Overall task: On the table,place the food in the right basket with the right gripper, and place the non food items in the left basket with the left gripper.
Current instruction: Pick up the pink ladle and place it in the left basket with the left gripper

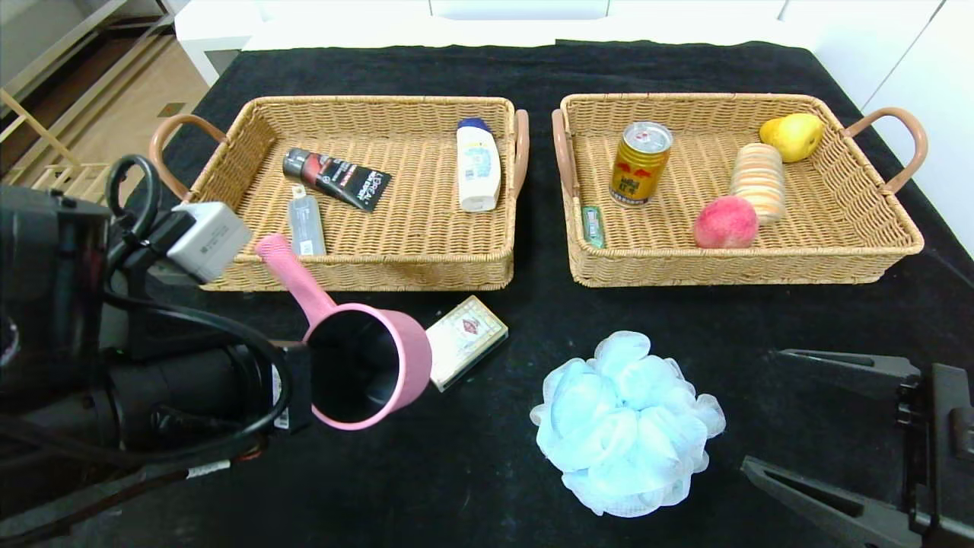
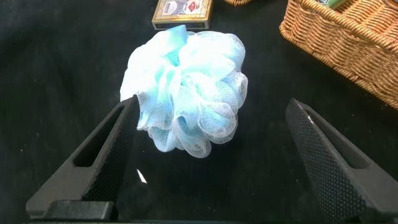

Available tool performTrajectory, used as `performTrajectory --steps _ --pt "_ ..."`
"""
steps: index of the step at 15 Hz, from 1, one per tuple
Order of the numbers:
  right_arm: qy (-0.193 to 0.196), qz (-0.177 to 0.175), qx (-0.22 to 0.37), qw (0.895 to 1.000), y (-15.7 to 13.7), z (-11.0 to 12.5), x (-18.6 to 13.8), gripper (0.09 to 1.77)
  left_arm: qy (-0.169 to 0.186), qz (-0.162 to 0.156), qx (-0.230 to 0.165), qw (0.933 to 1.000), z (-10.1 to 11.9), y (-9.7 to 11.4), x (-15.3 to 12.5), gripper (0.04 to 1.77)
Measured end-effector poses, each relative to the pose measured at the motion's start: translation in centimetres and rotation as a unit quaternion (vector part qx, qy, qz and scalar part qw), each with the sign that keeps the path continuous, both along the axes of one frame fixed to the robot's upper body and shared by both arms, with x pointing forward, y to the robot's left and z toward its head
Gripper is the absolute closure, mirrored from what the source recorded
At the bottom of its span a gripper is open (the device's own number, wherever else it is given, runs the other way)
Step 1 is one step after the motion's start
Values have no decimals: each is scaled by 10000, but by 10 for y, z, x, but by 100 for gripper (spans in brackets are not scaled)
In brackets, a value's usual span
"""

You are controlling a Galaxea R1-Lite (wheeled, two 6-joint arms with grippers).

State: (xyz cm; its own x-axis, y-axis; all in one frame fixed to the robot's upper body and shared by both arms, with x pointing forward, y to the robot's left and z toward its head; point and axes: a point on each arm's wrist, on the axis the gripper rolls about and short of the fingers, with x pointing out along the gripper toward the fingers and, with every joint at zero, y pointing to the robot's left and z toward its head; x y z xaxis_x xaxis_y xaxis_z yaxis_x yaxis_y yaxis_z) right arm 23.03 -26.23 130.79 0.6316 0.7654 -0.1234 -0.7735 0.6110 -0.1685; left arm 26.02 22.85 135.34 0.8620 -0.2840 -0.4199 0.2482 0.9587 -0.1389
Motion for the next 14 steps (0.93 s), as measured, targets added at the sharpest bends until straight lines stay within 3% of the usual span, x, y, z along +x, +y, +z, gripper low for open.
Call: performTrajectory --steps 7,14 --pt "3 -2 -2 10000 0 0 0 15 -746 372 -200 9963 44 11 44 165" --pt "-57 0 37 10000 -1 3 -1 15 -1076 639 -268 9918 69 2 102 165"
